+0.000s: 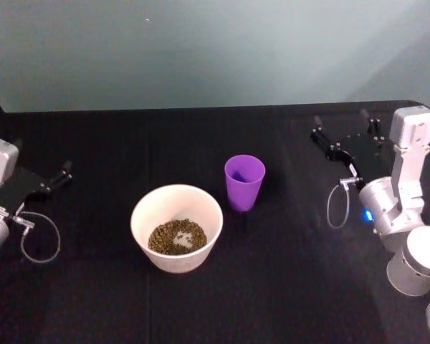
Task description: Pick up the cup and pour the mung beans from the cup into the bowl.
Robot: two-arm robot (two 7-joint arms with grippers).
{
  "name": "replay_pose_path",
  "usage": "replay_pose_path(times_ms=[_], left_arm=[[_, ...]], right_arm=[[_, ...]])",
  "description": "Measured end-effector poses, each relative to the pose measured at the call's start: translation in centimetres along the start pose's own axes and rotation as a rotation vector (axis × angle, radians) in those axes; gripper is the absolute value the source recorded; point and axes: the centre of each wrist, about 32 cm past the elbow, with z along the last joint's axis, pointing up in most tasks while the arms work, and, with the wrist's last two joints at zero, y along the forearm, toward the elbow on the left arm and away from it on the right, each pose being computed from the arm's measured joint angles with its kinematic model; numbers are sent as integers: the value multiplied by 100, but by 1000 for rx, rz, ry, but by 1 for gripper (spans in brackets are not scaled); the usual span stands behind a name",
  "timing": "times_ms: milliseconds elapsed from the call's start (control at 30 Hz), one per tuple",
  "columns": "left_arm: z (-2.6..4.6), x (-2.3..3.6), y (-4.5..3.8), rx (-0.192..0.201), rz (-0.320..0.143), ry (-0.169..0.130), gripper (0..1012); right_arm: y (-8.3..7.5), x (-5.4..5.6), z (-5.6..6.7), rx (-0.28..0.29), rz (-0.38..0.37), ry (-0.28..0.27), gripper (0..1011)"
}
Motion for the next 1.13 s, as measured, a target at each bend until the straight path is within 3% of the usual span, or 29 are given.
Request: replay_pose_path(times_ms=[1133], left_arm=[[0, 0, 0, 0, 0, 0, 1012]], right_arm=[[-9, 5, 24, 2, 24, 6, 1003]])
